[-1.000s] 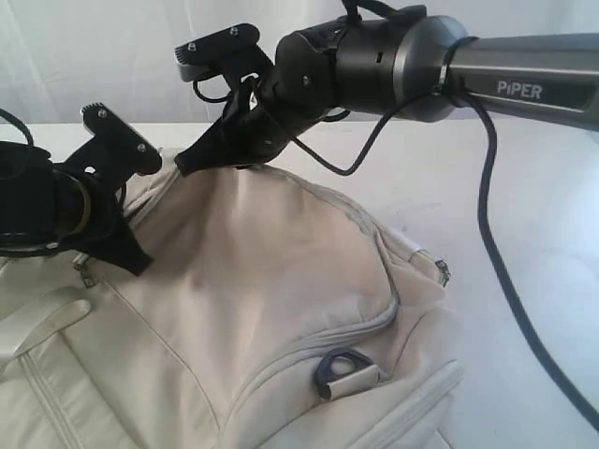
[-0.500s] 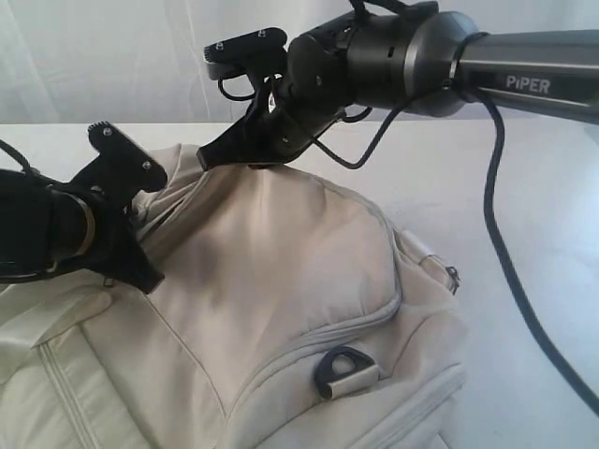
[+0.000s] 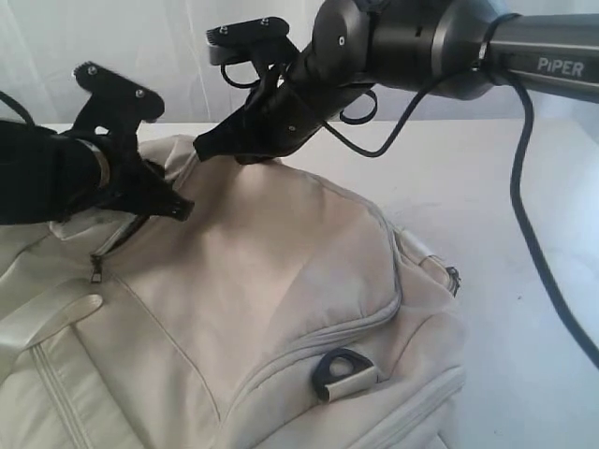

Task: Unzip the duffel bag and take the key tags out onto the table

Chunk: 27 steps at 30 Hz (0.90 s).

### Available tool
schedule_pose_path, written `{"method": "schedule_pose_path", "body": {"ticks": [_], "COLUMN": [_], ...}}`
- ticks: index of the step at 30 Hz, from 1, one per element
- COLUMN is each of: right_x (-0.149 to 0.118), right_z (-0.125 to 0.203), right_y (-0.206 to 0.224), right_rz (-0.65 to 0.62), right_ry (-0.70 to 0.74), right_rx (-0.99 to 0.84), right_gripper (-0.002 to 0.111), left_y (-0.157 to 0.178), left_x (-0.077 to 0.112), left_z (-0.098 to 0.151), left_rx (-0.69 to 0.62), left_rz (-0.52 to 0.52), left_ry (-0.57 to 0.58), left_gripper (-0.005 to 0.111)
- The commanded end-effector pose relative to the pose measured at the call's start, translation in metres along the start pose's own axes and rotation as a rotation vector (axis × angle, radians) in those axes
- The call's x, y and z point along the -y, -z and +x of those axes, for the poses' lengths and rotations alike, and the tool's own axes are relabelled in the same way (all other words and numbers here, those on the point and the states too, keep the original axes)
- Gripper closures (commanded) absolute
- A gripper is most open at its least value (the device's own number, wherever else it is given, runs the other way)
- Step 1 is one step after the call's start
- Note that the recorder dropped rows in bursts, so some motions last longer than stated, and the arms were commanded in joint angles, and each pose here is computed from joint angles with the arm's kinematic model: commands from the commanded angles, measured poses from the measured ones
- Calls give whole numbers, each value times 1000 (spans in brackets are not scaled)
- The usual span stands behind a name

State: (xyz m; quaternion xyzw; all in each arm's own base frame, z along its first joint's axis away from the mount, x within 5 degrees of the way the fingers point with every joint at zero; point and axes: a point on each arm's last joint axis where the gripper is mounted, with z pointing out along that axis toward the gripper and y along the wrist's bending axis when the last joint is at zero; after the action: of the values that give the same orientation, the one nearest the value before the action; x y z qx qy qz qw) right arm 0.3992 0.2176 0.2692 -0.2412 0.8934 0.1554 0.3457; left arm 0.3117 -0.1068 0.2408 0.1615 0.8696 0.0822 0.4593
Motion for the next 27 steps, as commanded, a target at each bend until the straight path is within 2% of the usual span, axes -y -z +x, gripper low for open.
{"method": "schedule_pose_path", "body": {"ticks": [1, 5, 9, 10, 12, 13, 16, 21, 22, 27], "right_x": [-2, -5, -10, -10, -11, -12, -11, -9, -9, -12], "right_z": [-2, -3, -6, -6, -9, -11, -15, -18, -18, -19], "right_y": [8, 8, 13, 13, 21, 24, 31, 34, 34, 32], "right_rz": [-46, -85, -127, -128, -127, -127, -106, -76, -75, -113], "right_ry": [-2, -19, -22, -18, 5, 16, 36, 78, 85, 83], "right_rx": [-8, 2, 20, 22, 40, 49, 83, 106, 107, 119], "right_gripper": [108, 108, 108, 108, 108, 108, 106, 65, 60, 60], "left_y": [1, -2, -14, -16, -21, -21, -22, -21, -21, -21], "left_x": [4, 9, 14, 15, 14, 13, 8, 7, 7, 8], "left_z": [-12, -18, -16, -15, -9, -6, -1, -1, -1, -1], "left_rx": [55, 80, 60, 51, 23, 9, -23, -25, -25, -23], "left_rz": [61, 110, 118, 116, 89, 72, 17, 5, 5, 12], "left_ry": [4, 5, -2, -4, -12, -24, -50, -54, -54, -54], "left_gripper": [39, 40, 51, 57, 86, 105, 107, 107, 107, 107]}}
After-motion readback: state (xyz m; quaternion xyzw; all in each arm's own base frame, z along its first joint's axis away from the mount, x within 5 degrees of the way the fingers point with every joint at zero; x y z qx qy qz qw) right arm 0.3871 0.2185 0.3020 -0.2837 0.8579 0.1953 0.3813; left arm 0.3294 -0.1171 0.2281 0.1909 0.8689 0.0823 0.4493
